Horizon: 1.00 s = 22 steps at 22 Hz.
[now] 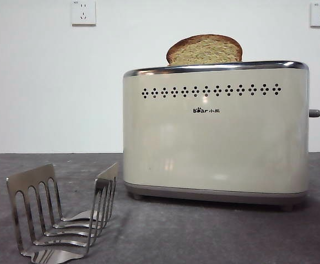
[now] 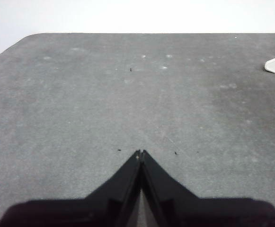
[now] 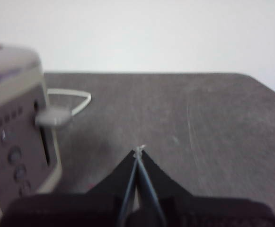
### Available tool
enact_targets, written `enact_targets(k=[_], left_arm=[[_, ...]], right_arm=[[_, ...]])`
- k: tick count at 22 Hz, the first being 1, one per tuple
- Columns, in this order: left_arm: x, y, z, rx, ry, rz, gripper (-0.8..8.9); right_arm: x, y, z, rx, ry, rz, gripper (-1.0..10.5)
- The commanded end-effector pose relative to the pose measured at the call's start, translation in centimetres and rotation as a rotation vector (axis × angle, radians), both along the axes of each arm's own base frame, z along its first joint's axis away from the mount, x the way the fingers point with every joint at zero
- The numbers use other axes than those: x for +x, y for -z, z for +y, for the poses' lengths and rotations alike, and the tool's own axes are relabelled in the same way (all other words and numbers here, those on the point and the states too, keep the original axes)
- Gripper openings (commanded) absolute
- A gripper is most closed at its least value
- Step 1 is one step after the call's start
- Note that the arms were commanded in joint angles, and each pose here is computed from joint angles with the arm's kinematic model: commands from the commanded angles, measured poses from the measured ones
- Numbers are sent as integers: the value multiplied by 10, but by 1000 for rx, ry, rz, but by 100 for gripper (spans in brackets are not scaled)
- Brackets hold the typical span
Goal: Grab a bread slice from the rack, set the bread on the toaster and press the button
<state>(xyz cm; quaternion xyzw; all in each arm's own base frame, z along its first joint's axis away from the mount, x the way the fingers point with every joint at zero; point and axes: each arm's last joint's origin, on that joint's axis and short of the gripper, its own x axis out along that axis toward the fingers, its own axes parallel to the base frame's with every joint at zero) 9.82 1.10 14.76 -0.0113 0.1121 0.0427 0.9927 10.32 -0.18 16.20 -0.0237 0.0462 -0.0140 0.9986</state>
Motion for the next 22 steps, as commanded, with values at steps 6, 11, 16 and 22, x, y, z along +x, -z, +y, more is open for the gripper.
enact_targets(k=[6,11,16,22], left_arm=[[0,3,0,-1,-6,4,-4],[0,3,0,-1,-7,6,-4],[1,3,1,-2,-7,11,-4],[1,3,1,-2,-7,11,-4]], right_arm=[[-7,11,2,-103,-34,76,0],[-8,13,3,-94,-36,93,0],[-8,12,3,-76,-17,93,0],[-8,12,3,-70,-17,93,0]])
